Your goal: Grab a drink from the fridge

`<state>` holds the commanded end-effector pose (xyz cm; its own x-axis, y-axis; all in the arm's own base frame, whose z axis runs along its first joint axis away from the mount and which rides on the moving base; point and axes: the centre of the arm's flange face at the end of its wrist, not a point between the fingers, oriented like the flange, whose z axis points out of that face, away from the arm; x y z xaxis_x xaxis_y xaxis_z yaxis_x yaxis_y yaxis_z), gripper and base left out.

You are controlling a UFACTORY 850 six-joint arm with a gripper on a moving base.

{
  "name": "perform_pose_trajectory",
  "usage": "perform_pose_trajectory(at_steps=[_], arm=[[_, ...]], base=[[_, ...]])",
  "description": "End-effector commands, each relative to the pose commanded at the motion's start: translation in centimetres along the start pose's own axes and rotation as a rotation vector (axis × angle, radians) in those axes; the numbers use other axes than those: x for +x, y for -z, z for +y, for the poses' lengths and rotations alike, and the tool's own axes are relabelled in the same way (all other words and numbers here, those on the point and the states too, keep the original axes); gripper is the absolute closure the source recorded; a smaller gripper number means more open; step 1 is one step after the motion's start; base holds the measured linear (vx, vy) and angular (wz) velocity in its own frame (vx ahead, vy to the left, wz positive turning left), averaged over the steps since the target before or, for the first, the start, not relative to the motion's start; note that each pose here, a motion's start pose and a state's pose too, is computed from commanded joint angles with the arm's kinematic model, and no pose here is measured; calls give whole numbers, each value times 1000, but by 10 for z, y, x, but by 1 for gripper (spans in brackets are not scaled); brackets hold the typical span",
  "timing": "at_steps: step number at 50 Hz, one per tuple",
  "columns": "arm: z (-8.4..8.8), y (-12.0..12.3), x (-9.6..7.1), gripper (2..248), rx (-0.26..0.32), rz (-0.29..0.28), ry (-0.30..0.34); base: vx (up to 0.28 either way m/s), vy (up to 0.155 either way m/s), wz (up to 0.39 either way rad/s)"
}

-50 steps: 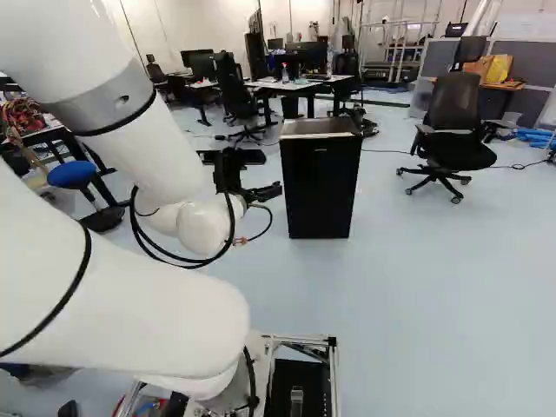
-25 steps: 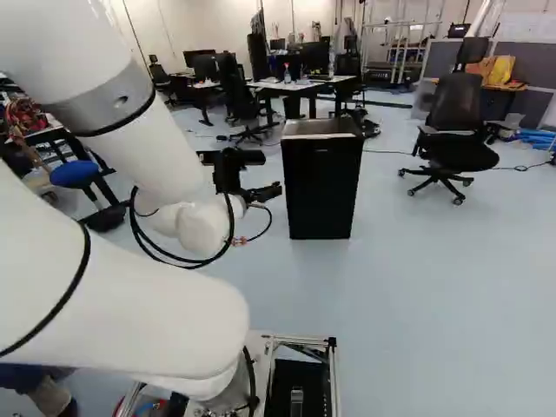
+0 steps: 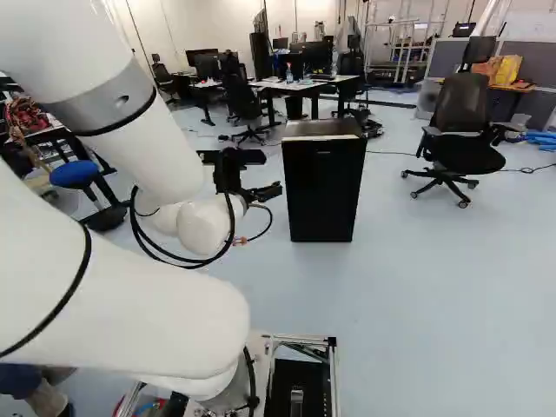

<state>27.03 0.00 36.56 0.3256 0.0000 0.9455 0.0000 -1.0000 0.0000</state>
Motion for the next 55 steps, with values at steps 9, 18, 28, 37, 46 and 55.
perform_pose_trajectory(at_steps=[9, 18, 28, 37, 46, 55], arm=[[0, 0, 0, 3, 0, 0, 0], [0, 0, 0, 3, 0, 0, 0], [0, 0, 0, 3, 0, 0, 0], [0, 0, 0, 3, 0, 0, 0], [0, 0, 0, 3, 0, 0, 0], [0, 0, 0, 3, 0, 0, 0]], base=[[45, 1, -3], [67, 1, -3], [78, 1, -2], [79, 2, -2], [78, 1, -3], [76, 1, -2]])
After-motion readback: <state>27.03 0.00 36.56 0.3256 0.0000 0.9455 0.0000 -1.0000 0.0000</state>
